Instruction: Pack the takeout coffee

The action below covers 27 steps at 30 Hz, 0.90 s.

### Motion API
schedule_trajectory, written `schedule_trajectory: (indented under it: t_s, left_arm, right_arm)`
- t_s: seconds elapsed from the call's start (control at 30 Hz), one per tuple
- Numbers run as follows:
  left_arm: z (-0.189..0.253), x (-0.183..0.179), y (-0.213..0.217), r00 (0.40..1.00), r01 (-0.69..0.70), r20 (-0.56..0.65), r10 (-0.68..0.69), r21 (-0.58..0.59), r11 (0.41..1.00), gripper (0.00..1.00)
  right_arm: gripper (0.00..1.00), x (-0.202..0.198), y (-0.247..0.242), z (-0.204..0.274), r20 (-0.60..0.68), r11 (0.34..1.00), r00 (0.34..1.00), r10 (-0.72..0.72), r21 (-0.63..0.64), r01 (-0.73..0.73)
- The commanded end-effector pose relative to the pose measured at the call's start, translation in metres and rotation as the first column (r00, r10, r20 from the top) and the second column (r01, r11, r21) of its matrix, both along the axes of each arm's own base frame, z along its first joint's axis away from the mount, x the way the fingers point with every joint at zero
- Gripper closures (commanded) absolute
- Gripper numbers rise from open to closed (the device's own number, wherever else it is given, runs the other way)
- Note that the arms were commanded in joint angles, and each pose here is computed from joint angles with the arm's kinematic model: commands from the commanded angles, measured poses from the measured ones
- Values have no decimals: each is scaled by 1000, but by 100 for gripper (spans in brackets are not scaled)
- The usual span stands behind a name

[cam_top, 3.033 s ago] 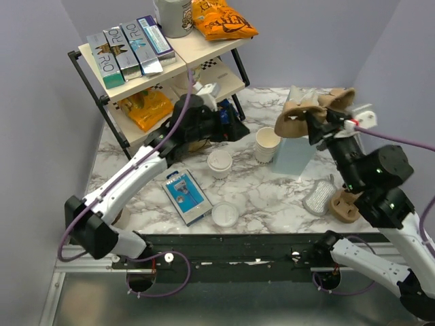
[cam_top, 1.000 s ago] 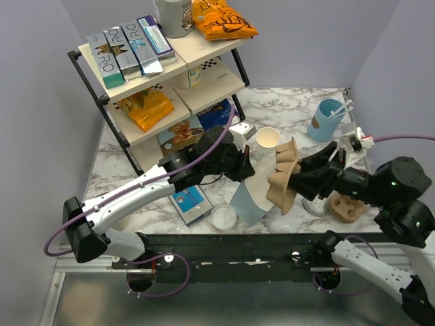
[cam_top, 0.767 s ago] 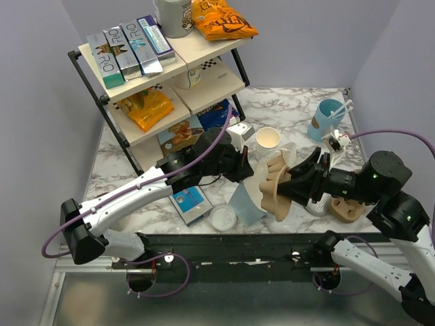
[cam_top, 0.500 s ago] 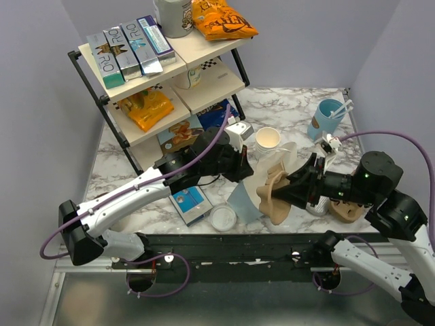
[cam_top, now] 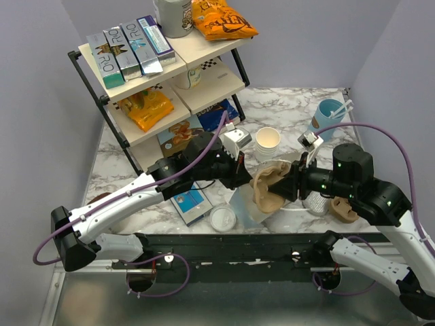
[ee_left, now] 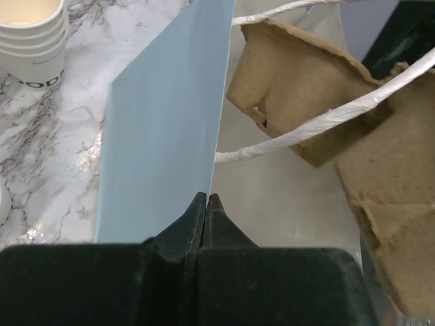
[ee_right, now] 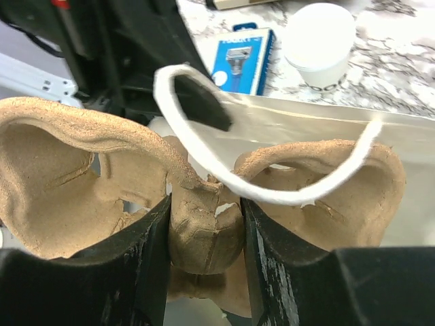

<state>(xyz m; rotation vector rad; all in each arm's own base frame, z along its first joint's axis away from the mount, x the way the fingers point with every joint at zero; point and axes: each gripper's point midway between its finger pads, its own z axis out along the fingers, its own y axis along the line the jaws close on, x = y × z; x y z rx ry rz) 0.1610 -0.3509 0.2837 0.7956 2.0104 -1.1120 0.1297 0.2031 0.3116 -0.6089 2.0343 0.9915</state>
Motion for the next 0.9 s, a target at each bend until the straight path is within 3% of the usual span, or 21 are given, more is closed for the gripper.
schedule_trajectory:
  t_s: [0.0, 0.27, 0.5, 0.87]
  left_arm:
    - [17, -15, -3, 994, 98, 49, -96, -62, 993, 100]
    - [14, -21, -3, 991, 131, 41, -129, -57, 990, 100]
    - [17, -15, -5, 995, 100, 34, -98, -57, 993, 100]
    - [16, -15, -9, 994, 108, 24, -107, -56, 993, 100]
  right_arm:
    - [51, 7, -17, -24, -18, 991, 997, -76, -110, 73]
    - [51, 21, -55, -43, 49, 937, 971, -235, -254, 240]
    - [49, 7, -57, -70, -11, 929, 989, -147, -346, 134]
    - [48, 27, -70, -87, -15, 859, 960, -278, -451, 242]
